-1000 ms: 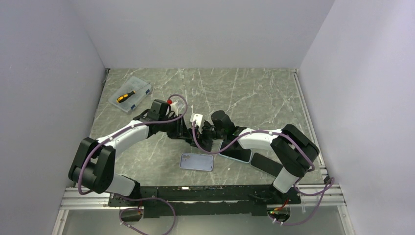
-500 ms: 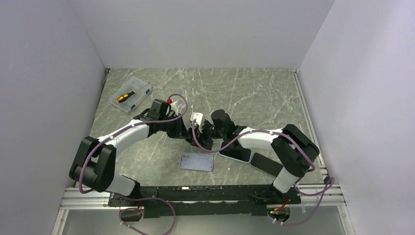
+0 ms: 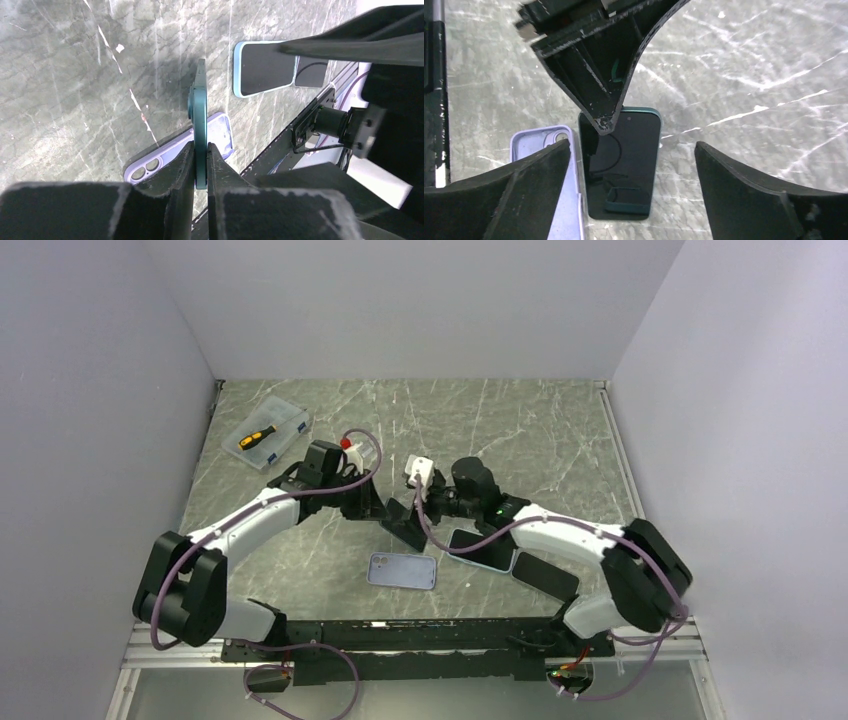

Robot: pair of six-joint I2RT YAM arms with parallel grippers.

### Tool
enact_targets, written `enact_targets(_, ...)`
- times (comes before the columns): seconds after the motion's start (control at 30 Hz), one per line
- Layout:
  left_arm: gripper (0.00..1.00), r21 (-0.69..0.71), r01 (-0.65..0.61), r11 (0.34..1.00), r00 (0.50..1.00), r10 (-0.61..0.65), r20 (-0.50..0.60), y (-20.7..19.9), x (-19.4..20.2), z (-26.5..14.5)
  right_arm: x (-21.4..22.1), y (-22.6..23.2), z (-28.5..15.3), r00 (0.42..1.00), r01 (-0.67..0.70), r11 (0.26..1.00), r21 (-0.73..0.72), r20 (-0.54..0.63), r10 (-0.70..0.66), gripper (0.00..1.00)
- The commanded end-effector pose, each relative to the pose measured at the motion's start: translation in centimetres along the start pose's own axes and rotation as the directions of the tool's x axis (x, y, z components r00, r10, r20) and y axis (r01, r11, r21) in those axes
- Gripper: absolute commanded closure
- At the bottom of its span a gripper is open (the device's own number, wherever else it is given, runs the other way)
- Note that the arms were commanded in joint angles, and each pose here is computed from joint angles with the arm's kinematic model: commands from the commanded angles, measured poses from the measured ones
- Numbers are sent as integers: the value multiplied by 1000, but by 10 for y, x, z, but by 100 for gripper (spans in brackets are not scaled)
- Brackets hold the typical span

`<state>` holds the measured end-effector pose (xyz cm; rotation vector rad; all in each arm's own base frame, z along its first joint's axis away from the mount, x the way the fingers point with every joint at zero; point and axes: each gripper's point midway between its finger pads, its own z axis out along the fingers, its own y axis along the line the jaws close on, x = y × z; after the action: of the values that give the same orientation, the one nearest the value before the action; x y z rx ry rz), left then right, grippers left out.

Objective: Put the phone into the phone case

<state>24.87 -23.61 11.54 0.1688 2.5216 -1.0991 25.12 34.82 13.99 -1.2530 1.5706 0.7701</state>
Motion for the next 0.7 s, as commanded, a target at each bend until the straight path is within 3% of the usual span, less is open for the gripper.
enact_targets(0.0,100,49,-50,998,997,47,62,-22,-16,-12,-26,1,-23,997,5,999,35,76,-7,0)
enact_targets(0.33,100,75,-112,991,981,98,166,-50,-22,-51,-45,-19,-69,976,-198,951,238,134,170,0)
enact_targets(0.53,100,121,-116,986,972,87,219,-66,-14,-73,-51,-8,-84,921,-380,900,211,179,347,0)
enact_targets(0.67,100,142,-112,983,962,72,262,-73,-7,-89,-50,3,-95,849,-518,836,183,232,475,0)
